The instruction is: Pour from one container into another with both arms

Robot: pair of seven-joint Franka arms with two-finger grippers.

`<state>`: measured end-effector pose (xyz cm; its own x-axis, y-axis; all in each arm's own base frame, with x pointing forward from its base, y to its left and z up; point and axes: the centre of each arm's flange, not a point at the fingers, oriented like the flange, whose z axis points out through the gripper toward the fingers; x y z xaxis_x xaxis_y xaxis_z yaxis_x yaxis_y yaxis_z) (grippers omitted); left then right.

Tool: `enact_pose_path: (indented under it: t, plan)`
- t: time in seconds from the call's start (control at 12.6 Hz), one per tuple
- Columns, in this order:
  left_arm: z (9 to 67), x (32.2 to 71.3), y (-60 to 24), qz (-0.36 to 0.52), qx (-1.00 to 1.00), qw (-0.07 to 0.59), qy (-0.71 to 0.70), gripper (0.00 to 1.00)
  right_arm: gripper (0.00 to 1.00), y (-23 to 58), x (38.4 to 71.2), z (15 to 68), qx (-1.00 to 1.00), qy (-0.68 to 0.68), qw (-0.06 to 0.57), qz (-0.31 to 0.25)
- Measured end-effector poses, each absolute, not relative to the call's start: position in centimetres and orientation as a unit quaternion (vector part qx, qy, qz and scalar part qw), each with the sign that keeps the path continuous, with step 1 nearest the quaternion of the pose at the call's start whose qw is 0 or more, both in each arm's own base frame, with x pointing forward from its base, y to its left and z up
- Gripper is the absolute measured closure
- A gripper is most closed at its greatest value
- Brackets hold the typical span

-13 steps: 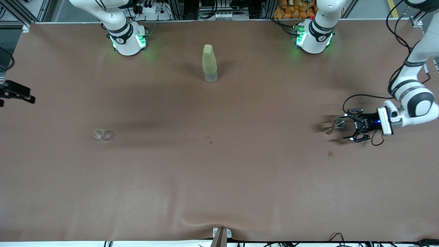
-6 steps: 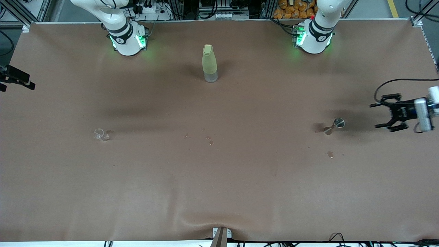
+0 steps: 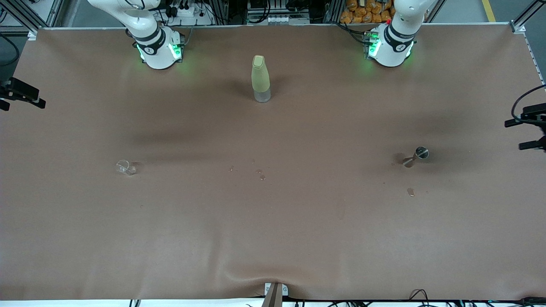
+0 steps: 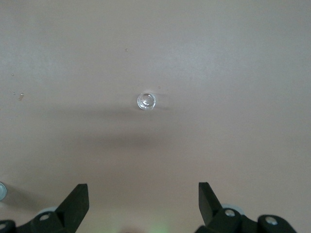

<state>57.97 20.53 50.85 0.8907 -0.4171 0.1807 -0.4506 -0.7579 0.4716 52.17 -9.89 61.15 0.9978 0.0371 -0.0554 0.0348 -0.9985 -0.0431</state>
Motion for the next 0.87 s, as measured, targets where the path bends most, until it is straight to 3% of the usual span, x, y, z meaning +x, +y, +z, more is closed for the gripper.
enact_pose_path:
  t: [0.48, 0.87]
  plan:
    - [55.9, 60.1, 8.3, -0.064, 0.996, 0.069, 0.006, 0.0, 0.0, -10.0, 52.1, 61.1, -0.999, -0.017, 0.021, 0.032]
    - [56.6, 60.7, 6.2, -0.052, 0.991, 0.054, 0.11, 0.0, 0.0, -9.9, 52.0, 61.1, -0.999, -0.017, 0.022, 0.033]
